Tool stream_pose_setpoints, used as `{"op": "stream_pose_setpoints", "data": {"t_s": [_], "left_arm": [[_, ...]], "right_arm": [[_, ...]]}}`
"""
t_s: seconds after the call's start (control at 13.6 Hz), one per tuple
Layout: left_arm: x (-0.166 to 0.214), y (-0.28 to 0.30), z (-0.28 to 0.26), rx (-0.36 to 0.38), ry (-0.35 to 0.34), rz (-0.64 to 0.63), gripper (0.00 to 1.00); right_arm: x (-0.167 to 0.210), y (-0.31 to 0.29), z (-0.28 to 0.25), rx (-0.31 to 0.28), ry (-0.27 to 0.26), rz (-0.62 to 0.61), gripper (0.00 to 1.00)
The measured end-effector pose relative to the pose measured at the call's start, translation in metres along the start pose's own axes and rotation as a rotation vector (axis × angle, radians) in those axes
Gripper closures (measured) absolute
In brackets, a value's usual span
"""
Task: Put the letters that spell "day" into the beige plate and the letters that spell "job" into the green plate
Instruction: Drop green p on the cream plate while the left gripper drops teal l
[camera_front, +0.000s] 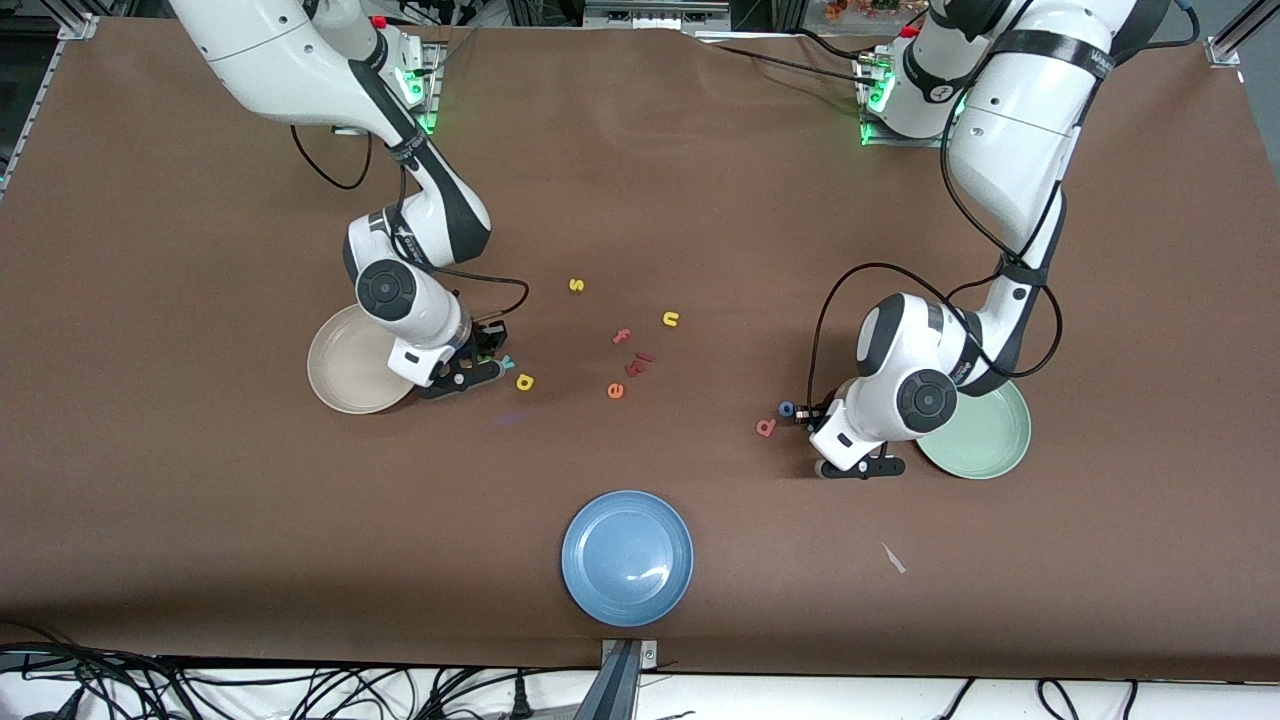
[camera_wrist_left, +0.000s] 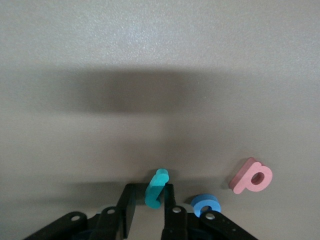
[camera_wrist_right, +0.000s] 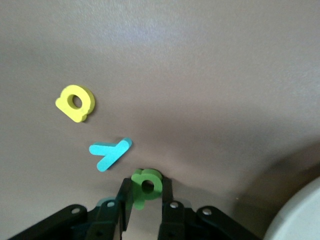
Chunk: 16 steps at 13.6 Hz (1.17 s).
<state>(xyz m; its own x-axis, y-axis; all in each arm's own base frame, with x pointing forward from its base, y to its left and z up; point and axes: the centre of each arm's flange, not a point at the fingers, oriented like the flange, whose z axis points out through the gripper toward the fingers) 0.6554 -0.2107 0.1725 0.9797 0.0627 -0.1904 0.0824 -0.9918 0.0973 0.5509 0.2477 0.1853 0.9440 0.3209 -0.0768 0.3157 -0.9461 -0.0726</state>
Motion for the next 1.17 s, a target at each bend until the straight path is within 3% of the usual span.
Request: {"op": "stream_pose_setpoints", "data": {"t_s": [0.07, 0.44, 0.59, 0.81, 0.95, 1.17], "left_arm": [[0.0, 0.0, 0.0, 0.0, 0.0, -0.001, 0.88], [0.006, -0.011, -0.019, 0.001, 0.007, -0.028, 0.88], [0.01, -0.051, -0.058, 0.01, -0.044, -0.052, 0.88], [0.012, -0.157, -0.105, 0.044, -0.114, -0.035, 0.88], [0.014, -0.231, -0.107, 0.071, -0.133, -0.005, 0.88], [0.019, -0.291, -0.08, 0.06, -0.123, 0.021, 0.88]], "right_arm": [[0.002, 0.004, -0.01, -0.005, 0.002, 0.006, 0.73], [-0.001, 0.085, -0.085, -0.068, -0.073, 0.049, 0.73], [-0.011, 0.123, -0.082, -0.082, -0.102, 0.085, 0.73], [-0.034, 0.143, -0.036, -0.084, -0.164, 0.11, 0.73], [-0.04, 0.142, -0.019, -0.084, -0.177, 0.109, 0.56], [-0.032, 0.14, -0.033, -0.085, -0.15, 0.107, 0.27]]}}
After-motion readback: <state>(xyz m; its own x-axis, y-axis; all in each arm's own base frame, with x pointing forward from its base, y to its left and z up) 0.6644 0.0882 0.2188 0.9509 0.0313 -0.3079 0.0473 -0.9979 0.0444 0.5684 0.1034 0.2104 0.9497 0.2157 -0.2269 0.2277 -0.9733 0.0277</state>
